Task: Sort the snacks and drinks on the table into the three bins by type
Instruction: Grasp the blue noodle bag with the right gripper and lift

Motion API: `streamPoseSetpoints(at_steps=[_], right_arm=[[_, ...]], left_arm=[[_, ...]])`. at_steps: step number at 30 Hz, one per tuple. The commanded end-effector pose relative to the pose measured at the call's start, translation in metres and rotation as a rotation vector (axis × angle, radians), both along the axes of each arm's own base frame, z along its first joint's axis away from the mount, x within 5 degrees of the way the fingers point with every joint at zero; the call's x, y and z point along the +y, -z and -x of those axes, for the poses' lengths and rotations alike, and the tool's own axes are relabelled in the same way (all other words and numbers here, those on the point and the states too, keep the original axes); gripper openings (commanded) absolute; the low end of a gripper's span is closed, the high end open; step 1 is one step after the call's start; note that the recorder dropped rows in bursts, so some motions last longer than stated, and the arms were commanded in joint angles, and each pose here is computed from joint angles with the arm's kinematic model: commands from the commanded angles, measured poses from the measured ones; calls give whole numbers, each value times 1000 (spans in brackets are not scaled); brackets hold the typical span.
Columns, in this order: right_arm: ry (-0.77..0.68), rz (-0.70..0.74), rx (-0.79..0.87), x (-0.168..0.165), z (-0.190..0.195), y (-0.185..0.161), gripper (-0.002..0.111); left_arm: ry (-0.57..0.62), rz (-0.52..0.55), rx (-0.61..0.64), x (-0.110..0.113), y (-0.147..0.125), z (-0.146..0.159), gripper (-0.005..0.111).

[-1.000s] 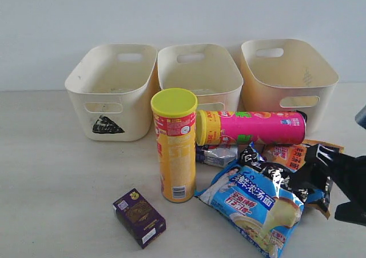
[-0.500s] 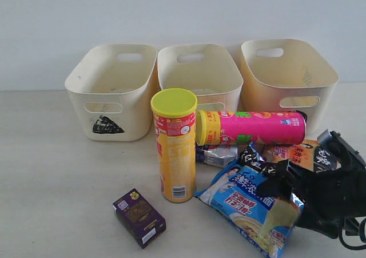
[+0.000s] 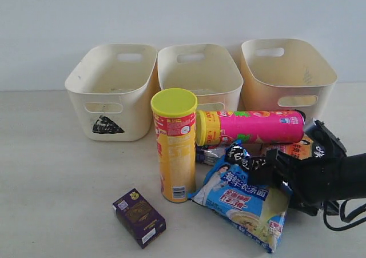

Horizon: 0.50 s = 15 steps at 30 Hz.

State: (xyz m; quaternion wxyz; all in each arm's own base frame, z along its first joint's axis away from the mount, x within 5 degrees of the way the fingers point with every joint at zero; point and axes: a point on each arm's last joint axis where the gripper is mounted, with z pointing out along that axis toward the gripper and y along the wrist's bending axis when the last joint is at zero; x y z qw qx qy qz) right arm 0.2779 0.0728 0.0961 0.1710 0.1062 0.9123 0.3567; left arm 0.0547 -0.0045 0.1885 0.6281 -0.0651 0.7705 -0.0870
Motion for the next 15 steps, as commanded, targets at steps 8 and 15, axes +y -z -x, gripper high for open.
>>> streamPoseSetpoints(at_steps=[8,15], right_arm=[[-44,62,41,-3,6,18,1],[-59,29,-64,0,5,-12,1]], left_arm=[[-1,1,1,0,1,0,4],[-1,1,1,0,1,0,4]])
